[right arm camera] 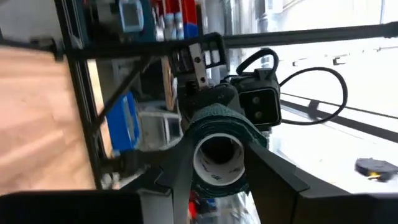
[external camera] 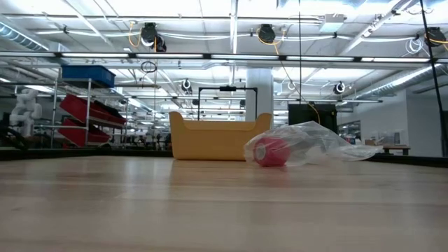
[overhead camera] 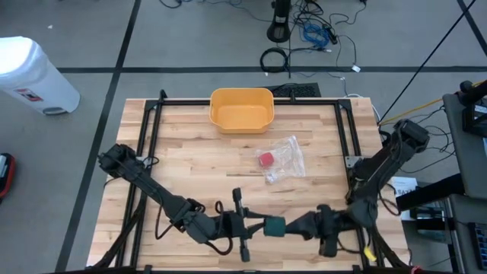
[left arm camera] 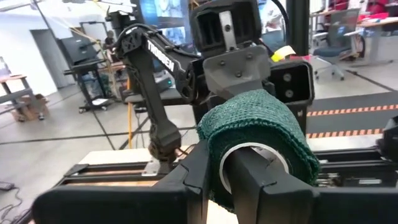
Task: Roll bandage
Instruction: Roll the green bandage
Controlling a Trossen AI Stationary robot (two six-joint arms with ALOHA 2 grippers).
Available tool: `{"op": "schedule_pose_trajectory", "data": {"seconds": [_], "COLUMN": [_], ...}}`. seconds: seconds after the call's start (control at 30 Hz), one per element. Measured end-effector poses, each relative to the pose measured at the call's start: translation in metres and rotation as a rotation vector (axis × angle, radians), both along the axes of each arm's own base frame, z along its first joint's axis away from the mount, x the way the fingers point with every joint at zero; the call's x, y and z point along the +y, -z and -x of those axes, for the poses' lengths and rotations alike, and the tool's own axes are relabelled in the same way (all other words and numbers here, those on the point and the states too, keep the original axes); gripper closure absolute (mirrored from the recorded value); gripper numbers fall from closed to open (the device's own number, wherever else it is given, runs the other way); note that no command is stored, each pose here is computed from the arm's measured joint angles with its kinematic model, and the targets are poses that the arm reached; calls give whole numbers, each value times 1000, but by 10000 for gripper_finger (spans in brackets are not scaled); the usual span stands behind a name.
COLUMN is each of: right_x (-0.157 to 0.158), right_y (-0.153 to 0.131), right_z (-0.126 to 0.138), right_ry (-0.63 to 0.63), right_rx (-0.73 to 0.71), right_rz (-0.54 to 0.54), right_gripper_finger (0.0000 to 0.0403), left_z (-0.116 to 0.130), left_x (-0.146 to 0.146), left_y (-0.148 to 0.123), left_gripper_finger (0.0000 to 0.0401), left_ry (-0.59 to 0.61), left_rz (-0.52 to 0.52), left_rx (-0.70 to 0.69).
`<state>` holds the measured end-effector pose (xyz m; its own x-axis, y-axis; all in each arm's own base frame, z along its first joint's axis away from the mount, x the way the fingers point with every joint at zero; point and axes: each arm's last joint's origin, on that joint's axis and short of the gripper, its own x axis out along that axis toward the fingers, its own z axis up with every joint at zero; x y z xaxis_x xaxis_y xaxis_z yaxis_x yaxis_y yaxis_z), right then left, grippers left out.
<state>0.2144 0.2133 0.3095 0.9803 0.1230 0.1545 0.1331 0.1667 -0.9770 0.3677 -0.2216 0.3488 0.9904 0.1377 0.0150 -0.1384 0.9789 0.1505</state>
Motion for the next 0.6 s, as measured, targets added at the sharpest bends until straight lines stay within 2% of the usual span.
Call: {"op": "schedule_pose_trajectory", "data": {"seconds": [0.17, 0.6], "right_x": [16, 26], "right_y": [-2, -16], "right_z": [-2, 16], "right_ry": [72, 85], "right_rx": [8, -12], "right_rz": [55, 4], "right_gripper_finger": [270, 270], "left_z": [2, 3], "left_x": [-3, -5], "left_y": [-1, 0], "left_gripper_finger": [351, 351], "left_ry": [20, 30], "left_rz": [0, -3], "left_rx": [-1, 1]}}
